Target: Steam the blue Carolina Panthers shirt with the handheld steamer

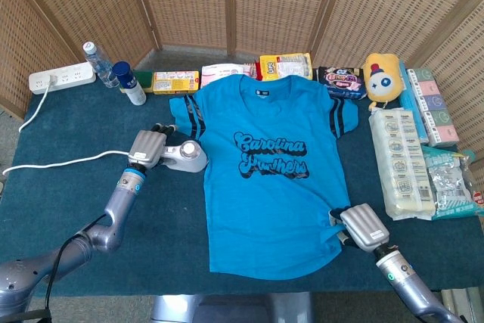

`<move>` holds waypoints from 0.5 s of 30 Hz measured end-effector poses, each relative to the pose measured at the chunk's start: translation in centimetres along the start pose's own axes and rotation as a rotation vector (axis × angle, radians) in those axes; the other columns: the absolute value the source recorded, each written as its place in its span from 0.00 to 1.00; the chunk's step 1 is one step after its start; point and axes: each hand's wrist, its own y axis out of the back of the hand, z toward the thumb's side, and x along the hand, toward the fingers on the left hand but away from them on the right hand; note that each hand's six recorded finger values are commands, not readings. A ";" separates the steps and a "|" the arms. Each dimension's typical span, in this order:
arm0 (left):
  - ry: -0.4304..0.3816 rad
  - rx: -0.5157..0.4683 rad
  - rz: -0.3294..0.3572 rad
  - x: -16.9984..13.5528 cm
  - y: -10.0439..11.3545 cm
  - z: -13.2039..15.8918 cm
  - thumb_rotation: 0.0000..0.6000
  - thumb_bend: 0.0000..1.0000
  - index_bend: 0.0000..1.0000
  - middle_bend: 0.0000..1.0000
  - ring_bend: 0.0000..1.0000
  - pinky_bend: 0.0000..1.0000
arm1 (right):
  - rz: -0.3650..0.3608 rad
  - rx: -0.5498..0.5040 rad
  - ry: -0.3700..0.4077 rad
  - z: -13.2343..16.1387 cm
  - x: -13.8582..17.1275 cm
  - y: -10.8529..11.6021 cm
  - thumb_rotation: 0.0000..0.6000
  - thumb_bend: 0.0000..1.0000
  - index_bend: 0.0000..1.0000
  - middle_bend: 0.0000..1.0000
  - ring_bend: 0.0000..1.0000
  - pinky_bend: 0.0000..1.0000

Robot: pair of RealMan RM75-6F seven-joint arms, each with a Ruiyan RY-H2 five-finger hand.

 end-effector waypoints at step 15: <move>0.019 0.005 0.025 0.0 1.0 -0.5 1.00 0.20 0.00 0.10 0.05 0.24 | -0.004 -0.005 0.005 0.1 -0.2 0.1 1.00 0.58 0.63 0.58 0.62 0.73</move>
